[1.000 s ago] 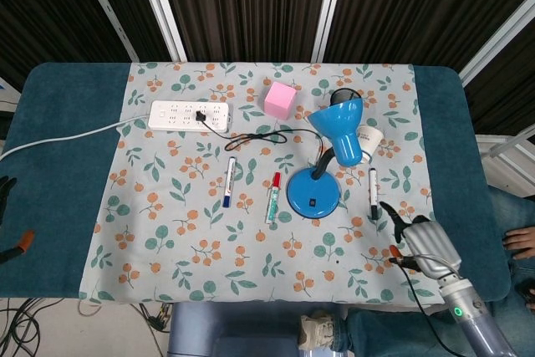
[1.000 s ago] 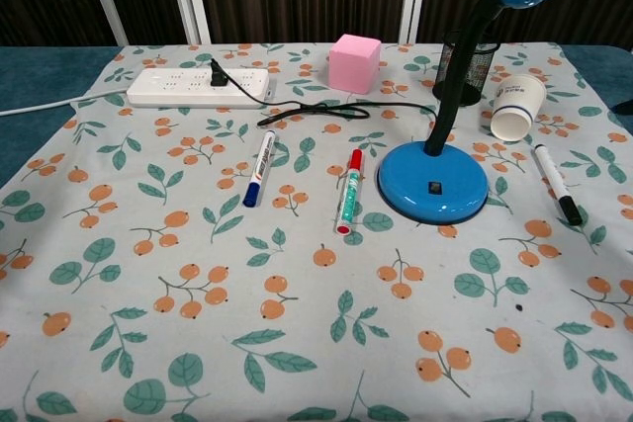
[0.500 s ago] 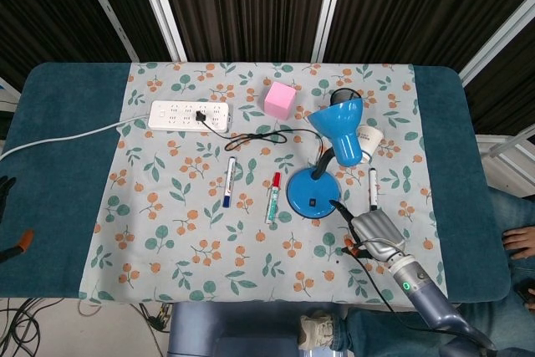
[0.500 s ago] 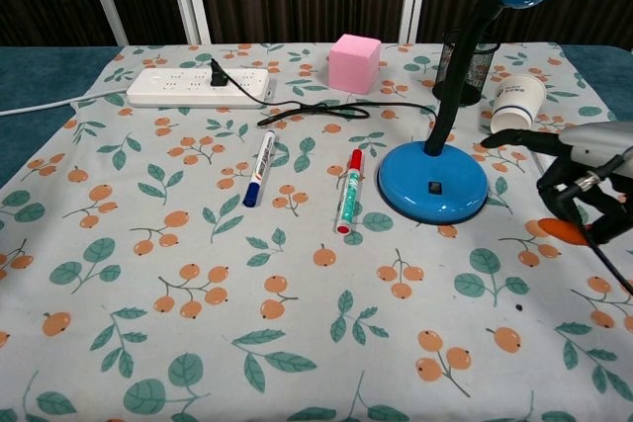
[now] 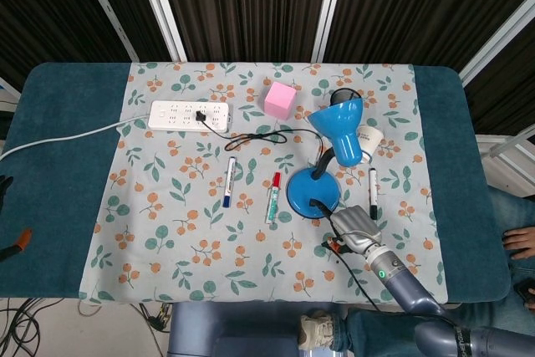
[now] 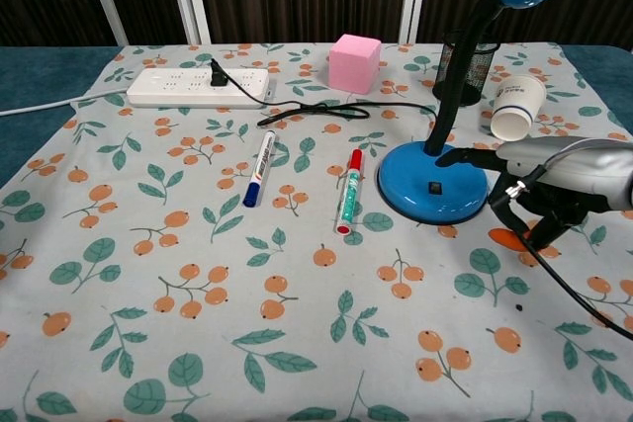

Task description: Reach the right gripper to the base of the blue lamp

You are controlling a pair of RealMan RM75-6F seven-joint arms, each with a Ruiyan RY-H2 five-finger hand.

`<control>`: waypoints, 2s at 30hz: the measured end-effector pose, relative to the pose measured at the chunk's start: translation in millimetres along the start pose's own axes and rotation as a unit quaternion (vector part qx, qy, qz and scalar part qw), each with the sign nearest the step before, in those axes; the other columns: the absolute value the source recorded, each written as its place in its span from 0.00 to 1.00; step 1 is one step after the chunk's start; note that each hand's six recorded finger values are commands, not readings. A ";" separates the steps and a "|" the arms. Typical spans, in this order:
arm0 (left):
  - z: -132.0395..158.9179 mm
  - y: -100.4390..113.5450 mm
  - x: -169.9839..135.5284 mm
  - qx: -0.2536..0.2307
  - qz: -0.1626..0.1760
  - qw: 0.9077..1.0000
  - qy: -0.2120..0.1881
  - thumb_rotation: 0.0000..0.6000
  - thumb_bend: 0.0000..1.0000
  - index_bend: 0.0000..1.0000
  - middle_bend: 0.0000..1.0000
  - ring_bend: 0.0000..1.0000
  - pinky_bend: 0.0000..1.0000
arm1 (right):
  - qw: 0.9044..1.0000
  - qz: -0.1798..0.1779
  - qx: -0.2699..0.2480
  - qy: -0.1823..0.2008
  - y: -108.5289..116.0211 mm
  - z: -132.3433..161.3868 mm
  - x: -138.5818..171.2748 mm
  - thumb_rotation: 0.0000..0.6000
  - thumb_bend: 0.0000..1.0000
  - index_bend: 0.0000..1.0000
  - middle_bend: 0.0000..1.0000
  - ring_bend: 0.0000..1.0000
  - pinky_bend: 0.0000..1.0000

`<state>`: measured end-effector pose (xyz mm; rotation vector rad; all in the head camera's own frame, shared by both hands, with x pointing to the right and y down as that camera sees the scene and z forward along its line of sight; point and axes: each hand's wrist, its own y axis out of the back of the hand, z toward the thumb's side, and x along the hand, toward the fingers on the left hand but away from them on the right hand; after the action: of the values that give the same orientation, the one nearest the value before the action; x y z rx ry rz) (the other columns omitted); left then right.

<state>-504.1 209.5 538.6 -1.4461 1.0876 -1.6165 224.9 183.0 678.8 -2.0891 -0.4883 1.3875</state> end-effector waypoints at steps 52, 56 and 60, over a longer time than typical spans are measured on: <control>-1.3 0.6 0.3 0.001 0.001 1.000 0.002 1.00 0.28 0.07 0.05 0.00 0.07 | 0.997 0.052 0.030 -0.043 -12.9 -14.8 -24.2 1.00 0.47 0.00 0.73 0.83 0.99; -1.7 1.3 0.1 0.000 0.003 1.000 0.002 1.00 0.28 0.07 0.05 0.00 0.07 | 0.998 0.032 0.026 -0.047 -2.7 -15.0 -22.1 1.00 0.47 0.00 0.65 0.75 1.00; -1.8 1.6 -0.2 0.000 0.003 1.000 0.002 1.00 0.28 0.07 0.05 0.00 0.07 | 0.998 -0.007 0.025 -0.053 14.3 -16.9 -12.4 1.00 0.46 0.00 0.47 0.56 1.00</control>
<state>-505.9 209.3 537.1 -1.4398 1.0924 -1.6158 235.4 160.4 683.3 -1.9774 -0.5038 1.4923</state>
